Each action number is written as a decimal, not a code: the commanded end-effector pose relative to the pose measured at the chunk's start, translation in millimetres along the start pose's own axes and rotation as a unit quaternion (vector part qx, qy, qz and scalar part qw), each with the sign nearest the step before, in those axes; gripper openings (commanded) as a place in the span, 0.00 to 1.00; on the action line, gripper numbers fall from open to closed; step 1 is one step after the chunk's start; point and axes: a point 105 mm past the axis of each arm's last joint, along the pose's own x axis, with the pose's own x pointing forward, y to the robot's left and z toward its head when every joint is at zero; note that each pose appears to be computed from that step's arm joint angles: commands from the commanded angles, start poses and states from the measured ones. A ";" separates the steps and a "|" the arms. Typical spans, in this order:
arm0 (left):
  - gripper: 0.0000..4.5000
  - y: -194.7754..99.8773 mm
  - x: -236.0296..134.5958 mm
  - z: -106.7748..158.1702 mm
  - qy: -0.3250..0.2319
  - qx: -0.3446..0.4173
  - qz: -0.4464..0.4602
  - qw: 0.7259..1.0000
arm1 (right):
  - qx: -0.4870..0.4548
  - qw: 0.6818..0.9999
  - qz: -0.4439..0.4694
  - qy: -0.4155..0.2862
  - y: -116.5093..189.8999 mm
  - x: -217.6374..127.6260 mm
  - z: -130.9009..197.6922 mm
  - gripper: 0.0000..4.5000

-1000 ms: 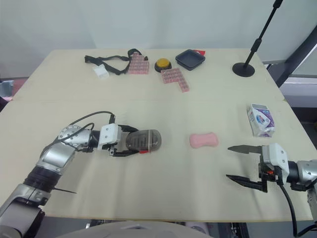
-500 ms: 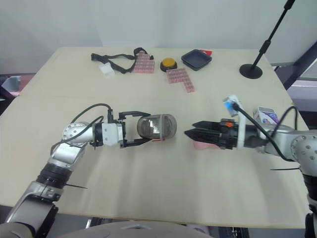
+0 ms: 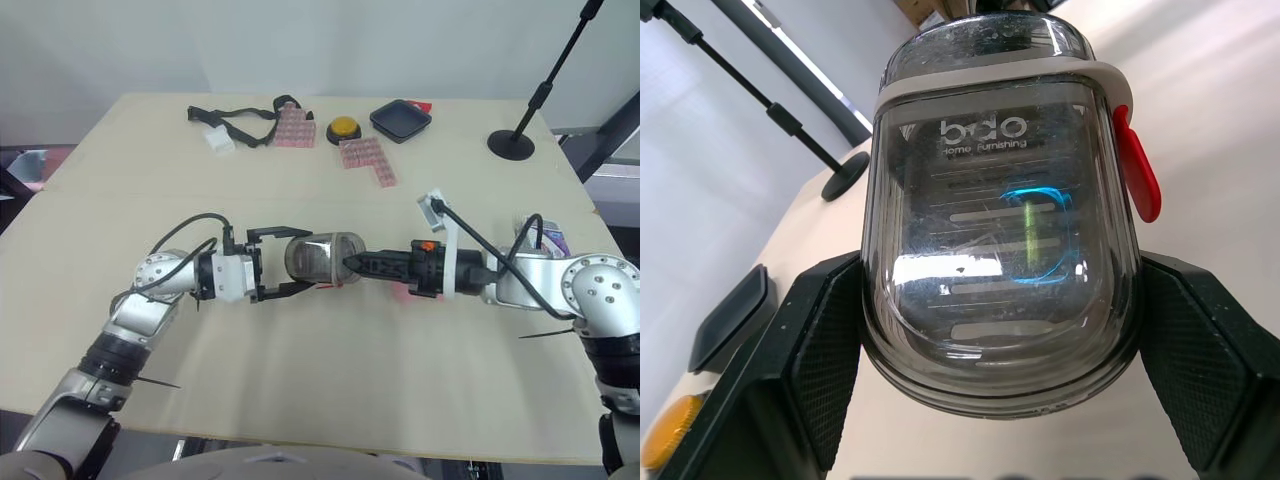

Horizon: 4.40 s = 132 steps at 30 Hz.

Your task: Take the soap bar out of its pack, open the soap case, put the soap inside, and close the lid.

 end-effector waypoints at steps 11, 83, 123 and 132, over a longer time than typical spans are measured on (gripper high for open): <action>0.77 1.2 -1.5 9.9 -0.009 -0.009 -0.003 1.000 | -0.019 1.000 0.013 -0.003 7.1 6.7 4.9 1.00; 0.77 -4.5 -4.4 1.1 0.018 -0.028 0.002 0.999 | 0.005 0.883 -0.468 -0.023 -134.5 -155.3 23.2 0.45; 0.77 -10.7 -6.9 -8.0 0.043 -0.073 -0.026 0.996 | -0.506 0.856 -0.101 -0.034 -56.9 -82.3 16.6 0.99; 0.77 -15.9 -16.0 -20.2 0.089 -0.119 -0.086 0.985 | -0.562 0.827 0.009 -0.021 -50.1 -62.2 -23.0 0.99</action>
